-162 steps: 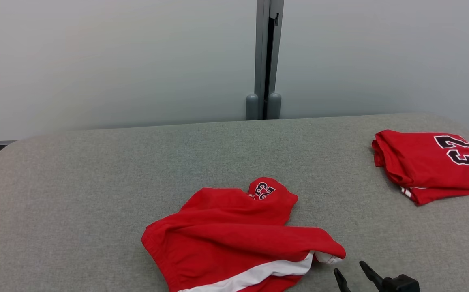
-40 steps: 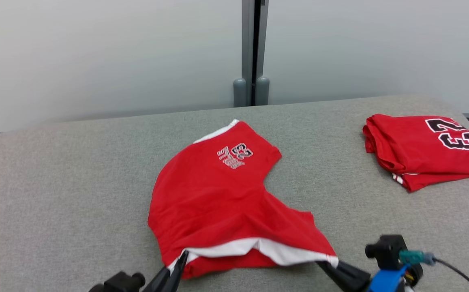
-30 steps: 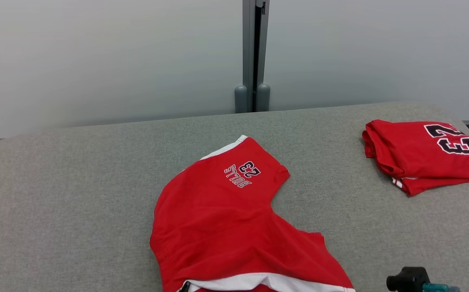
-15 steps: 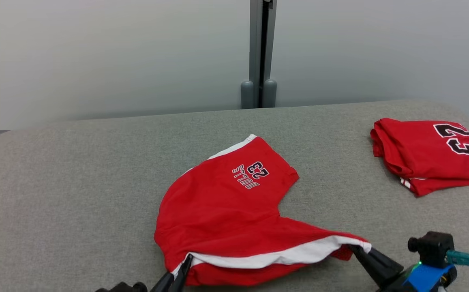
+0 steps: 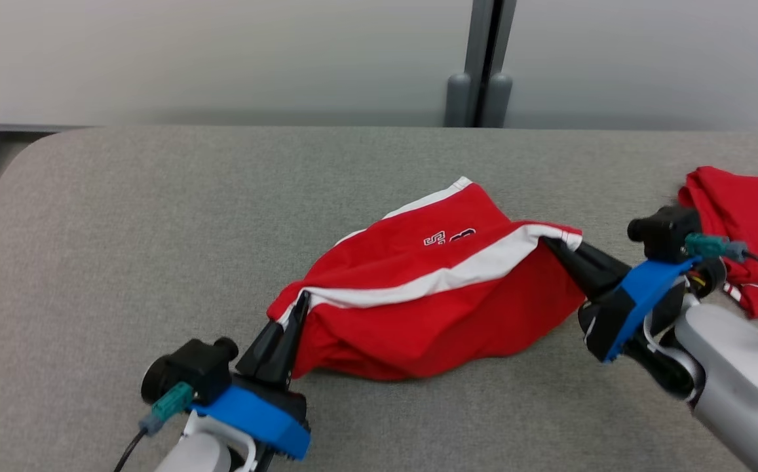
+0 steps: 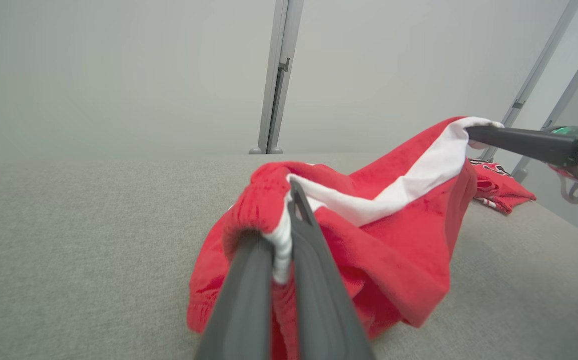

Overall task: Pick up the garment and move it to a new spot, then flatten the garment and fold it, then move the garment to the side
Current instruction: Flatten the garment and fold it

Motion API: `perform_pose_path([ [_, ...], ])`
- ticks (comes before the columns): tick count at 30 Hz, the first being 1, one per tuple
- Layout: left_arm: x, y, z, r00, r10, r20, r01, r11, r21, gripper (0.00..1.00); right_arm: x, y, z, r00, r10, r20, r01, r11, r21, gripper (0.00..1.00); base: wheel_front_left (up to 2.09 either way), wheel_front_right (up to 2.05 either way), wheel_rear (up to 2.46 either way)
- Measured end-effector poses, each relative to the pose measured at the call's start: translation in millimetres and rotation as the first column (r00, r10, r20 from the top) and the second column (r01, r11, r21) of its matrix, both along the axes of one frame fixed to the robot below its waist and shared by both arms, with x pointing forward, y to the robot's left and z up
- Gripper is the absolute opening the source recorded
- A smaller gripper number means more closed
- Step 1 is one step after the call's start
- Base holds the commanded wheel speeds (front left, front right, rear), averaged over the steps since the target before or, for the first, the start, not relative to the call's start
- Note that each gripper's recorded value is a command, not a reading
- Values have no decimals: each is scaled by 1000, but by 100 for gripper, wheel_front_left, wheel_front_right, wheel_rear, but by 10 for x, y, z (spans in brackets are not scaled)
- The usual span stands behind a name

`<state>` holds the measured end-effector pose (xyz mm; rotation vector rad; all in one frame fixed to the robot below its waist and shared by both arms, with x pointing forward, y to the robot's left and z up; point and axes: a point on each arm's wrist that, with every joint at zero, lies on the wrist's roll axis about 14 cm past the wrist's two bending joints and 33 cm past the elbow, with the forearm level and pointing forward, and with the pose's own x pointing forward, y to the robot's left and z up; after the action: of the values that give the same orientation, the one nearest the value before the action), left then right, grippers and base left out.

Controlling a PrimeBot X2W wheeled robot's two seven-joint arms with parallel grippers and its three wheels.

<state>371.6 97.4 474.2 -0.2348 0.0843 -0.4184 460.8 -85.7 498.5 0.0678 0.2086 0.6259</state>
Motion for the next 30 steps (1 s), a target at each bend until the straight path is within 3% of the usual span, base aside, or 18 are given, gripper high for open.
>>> perform_pose_path([
  [12,574,199,-243,993,95,-76,-96,995,-3,0,1016,340,-327,997,27,-66,-35,991,-132,0,0,0,0],
  [22,676,299,-560,979,126,-160,-124,992,23,0,1197,504,-901,984,25,-177,-58,981,-184,0,0,0,0],
  [23,676,299,-575,978,126,-165,-124,992,24,0,1190,511,-919,984,28,-177,-61,981,-186,42,0,0,0],
  [24,677,299,-586,978,125,-166,-122,992,29,23,1176,515,-926,984,31,-175,-64,980,-188,83,0,0,0],
  [25,673,287,-587,979,121,-165,-117,993,34,87,1167,503,-928,984,29,-174,-63,980,-191,100,0,0,0],
  [26,663,278,-596,979,116,-166,-111,993,40,100,1162,485,-920,985,25,-171,-58,980,-192,100,0,0,0],
  [30,597,283,-573,982,110,-155,-102,993,59,100,1140,393,-855,988,10,-152,-41,978,-203,100,0,0,0],
])
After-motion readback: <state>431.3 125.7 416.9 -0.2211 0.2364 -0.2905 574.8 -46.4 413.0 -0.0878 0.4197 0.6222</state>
